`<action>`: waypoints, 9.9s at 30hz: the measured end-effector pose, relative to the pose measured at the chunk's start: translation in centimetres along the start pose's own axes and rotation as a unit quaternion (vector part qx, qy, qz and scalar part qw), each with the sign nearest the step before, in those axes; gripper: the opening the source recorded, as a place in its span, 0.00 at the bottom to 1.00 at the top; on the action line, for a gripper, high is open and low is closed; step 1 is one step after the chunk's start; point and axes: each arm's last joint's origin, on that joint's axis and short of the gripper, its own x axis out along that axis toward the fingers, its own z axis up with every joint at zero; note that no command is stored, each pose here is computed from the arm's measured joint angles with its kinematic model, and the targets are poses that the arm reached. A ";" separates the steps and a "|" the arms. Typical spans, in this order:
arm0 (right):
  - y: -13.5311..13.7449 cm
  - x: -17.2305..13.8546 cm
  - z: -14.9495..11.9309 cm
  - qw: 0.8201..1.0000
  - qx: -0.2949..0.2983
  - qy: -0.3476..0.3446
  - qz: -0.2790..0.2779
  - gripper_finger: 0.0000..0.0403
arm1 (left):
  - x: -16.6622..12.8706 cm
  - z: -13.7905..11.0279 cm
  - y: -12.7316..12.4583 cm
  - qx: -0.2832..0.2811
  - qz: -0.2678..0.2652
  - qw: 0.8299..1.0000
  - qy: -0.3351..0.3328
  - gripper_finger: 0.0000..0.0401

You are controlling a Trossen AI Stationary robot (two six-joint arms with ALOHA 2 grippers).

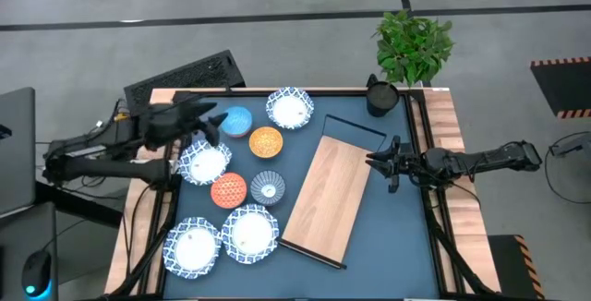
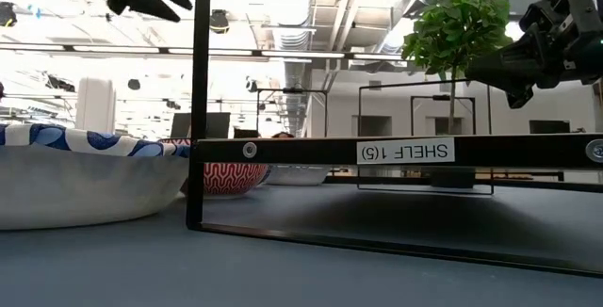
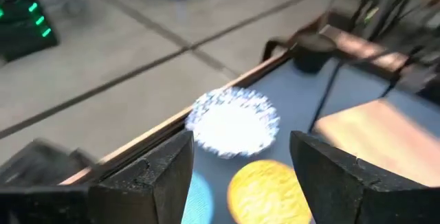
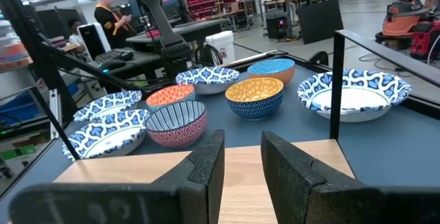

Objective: Place and stack bowls onto a shelf
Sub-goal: Put the light blue patterned bowl on the shelf, then stack the dark blue striped bowl into the light blue patterned bowl

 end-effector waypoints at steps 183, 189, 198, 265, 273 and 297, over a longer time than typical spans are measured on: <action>0.2 -6.5 15.3 0.982 0.008 -0.055 -0.183 0.30 | 30.3 -0.7 -19.2 0.078 -0.275 0.886 0.365 0.31; 0.2 -6.5 15.2 0.982 0.006 -0.053 -0.183 0.30 | 27.4 3.2 -17.7 0.106 -0.256 0.906 0.321 0.33; 0.1 -6.5 14.9 0.982 -0.003 -0.038 -0.187 0.30 | 19.1 5.0 -16.3 0.278 -0.252 0.840 0.393 0.18; 0.0 -6.4 14.4 0.981 -0.004 -0.021 -0.193 0.30 | 20.1 1.3 -15.0 0.212 -0.266 0.878 0.337 0.00; 0.0 -6.4 14.2 0.980 -0.010 -0.009 -0.196 0.30 | 9.4 2.4 -11.0 0.229 -0.272 0.860 0.366 0.00; -0.1 -6.4 14.1 0.980 0.030 -0.016 -0.195 0.30 | 10.4 -7.4 -8.1 0.187 -0.206 0.920 0.276 0.43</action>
